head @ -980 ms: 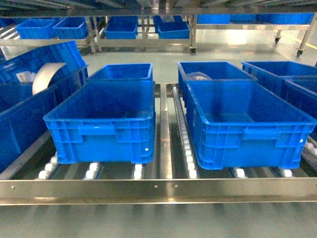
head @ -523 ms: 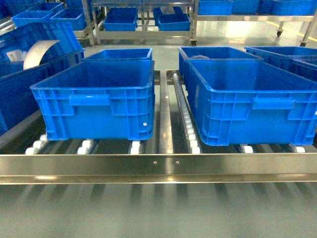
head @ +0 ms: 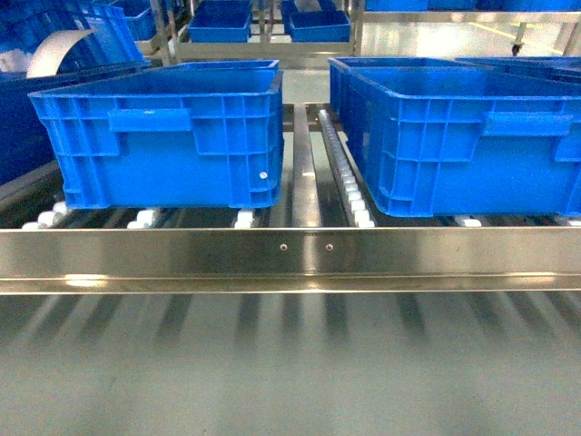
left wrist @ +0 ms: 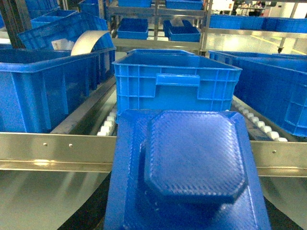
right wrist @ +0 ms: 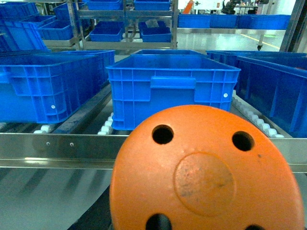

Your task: Sort blue parts and orange caps into right shelf containers

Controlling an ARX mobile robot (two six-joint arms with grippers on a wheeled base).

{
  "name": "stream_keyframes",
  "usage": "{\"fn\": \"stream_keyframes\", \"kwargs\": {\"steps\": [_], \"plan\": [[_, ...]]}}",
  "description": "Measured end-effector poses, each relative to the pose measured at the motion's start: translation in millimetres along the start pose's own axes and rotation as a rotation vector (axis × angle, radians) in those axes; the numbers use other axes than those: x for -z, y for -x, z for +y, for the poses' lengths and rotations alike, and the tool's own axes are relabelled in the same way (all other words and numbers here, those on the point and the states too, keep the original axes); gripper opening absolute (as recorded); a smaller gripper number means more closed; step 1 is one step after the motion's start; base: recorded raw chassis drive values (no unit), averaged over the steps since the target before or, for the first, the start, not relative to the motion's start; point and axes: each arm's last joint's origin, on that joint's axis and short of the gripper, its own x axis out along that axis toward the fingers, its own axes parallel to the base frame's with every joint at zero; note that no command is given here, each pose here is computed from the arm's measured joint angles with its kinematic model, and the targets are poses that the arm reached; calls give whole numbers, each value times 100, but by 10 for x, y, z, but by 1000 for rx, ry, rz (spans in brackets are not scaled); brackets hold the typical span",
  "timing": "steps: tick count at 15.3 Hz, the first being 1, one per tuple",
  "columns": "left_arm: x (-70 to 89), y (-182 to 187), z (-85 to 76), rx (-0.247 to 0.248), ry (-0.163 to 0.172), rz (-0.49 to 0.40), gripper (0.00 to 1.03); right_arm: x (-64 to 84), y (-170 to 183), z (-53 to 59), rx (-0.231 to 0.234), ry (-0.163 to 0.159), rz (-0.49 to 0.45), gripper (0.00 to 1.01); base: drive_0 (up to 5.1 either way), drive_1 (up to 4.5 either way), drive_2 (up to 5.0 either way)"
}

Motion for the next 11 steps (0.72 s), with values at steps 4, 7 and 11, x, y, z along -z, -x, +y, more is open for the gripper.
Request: {"fn": "stream_keyframes", "kwargs": {"steps": [4,7,11], "plan": [[0,0,0,0,0,0,41,0,0,0,0,0,0,43,0,0,0],[0,0,0,0,0,0,41,0,0,0,0,0,0,43,0,0,0],[0,0,0,0,0,0,41,0,0,0,0,0,0,43,0,0,0]]}}
